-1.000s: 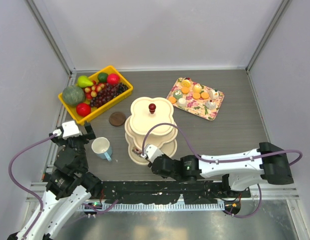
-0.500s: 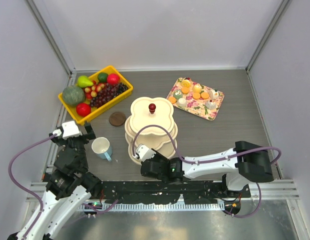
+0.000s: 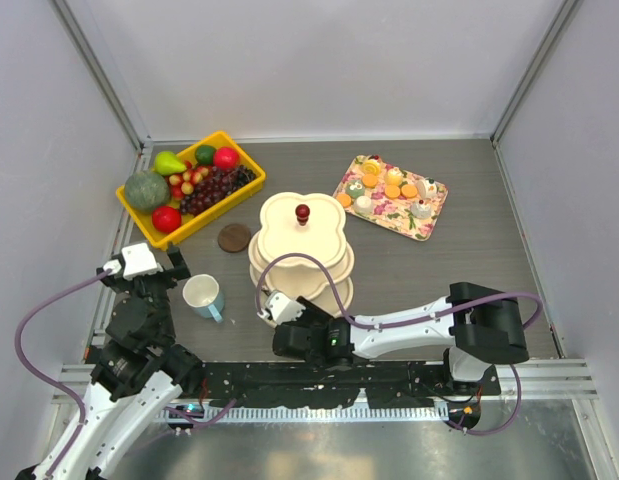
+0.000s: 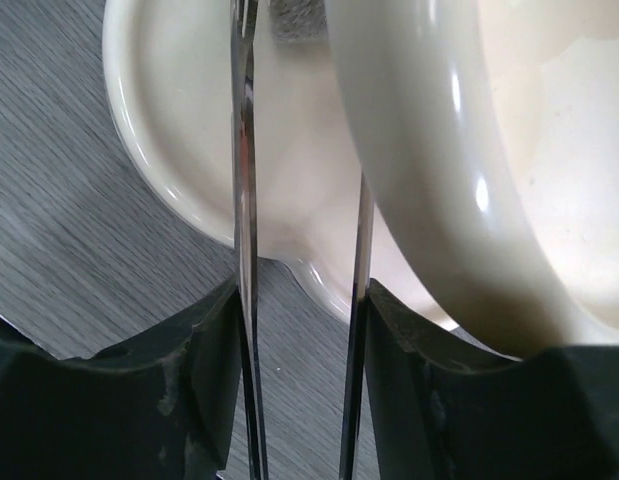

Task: Serve the afternoon tea

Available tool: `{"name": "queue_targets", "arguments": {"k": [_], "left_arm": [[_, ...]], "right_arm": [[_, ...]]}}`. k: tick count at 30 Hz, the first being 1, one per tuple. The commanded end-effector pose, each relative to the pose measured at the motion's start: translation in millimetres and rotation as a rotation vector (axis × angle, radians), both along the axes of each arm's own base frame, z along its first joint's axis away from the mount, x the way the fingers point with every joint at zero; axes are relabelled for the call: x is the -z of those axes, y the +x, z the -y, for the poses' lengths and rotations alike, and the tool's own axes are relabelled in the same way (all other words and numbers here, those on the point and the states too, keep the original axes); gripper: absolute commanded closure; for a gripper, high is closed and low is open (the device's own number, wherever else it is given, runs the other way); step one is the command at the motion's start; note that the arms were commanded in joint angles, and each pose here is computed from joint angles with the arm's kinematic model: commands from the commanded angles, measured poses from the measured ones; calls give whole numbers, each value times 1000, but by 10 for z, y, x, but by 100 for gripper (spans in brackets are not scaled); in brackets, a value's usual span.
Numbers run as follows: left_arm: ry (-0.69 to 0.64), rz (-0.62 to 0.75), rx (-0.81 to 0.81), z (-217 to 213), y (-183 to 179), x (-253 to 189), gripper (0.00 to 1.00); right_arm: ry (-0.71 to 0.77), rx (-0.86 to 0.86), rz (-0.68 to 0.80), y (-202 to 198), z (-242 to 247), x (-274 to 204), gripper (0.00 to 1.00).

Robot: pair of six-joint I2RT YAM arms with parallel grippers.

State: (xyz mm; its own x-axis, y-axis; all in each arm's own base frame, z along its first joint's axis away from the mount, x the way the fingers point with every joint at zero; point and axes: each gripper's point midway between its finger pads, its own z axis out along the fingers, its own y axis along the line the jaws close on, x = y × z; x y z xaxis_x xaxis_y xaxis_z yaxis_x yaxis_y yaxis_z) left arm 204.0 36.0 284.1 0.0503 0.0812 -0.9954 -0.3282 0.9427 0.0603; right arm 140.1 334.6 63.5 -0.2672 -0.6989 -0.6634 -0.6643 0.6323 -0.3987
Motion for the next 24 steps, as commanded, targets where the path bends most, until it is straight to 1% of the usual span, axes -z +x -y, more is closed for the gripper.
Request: {"name": "queue_targets", "arguments": {"k": [1, 5, 10, 15, 20, 24], "left_arm": [[-34, 40, -2, -11, -11, -74, 1], [-34, 39, -2, -9, -9, -72, 1], [-34, 39, 0, -4, -5, -77, 1], [-28, 34, -2, -2, 2, -68, 1], [-30, 37, -2, -3, 0, -72, 1], [-27, 36, -4, -3, 6, -71, 1]], "right_arm": [[104, 44, 27, 67, -113, -277, 46], [127, 41, 3, 25, -47, -339, 42], [140, 23, -42, -78, 79, -447, 42], [120, -50, -157, -306, 266, -424, 42], [67, -84, -281, -532, 494, -309, 46], [99, -49, -340, -635, 693, -335, 51]]}}
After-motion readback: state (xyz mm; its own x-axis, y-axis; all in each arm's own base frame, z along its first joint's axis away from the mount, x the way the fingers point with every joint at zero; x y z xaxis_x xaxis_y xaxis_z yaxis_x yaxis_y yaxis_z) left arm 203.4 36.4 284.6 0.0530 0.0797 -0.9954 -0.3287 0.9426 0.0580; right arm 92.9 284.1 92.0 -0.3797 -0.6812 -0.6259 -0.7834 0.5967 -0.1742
